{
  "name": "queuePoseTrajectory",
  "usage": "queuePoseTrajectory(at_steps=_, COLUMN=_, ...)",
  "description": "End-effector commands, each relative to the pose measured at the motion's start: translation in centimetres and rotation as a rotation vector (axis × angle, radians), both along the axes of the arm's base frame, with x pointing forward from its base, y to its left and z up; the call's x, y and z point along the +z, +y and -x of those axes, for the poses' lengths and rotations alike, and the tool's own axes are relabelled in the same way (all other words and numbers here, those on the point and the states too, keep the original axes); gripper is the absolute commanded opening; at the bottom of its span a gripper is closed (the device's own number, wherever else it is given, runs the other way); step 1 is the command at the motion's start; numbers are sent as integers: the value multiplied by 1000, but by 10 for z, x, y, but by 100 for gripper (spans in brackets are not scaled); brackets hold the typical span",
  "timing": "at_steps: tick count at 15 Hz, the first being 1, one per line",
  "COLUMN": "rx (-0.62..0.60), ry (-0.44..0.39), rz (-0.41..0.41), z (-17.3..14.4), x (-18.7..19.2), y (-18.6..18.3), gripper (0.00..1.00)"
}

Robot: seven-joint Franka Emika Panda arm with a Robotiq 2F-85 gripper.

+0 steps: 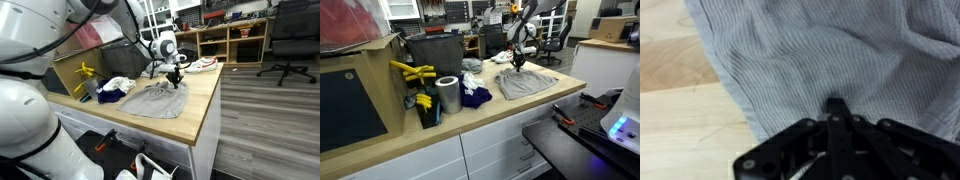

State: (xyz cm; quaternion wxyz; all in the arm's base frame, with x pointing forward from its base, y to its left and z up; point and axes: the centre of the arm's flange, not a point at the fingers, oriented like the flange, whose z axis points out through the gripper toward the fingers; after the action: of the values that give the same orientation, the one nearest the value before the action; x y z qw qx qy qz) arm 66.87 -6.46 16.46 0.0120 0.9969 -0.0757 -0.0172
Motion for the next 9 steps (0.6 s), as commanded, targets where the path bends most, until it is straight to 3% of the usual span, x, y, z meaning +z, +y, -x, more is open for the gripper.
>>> queuePoseTrajectory(at_steps=1, rx=-7, ry=-5, rz=43, z=3, x=1, y=-19, gripper=0)
queuePoseTrajectory(at_steps=6, rx=-36, ry=1, rz=103, z=6, x=0, y=-55, gripper=0)
queuePoseTrajectory(at_steps=9, rx=-35, ry=-16, rz=109, z=11, x=11, y=-55, gripper=0)
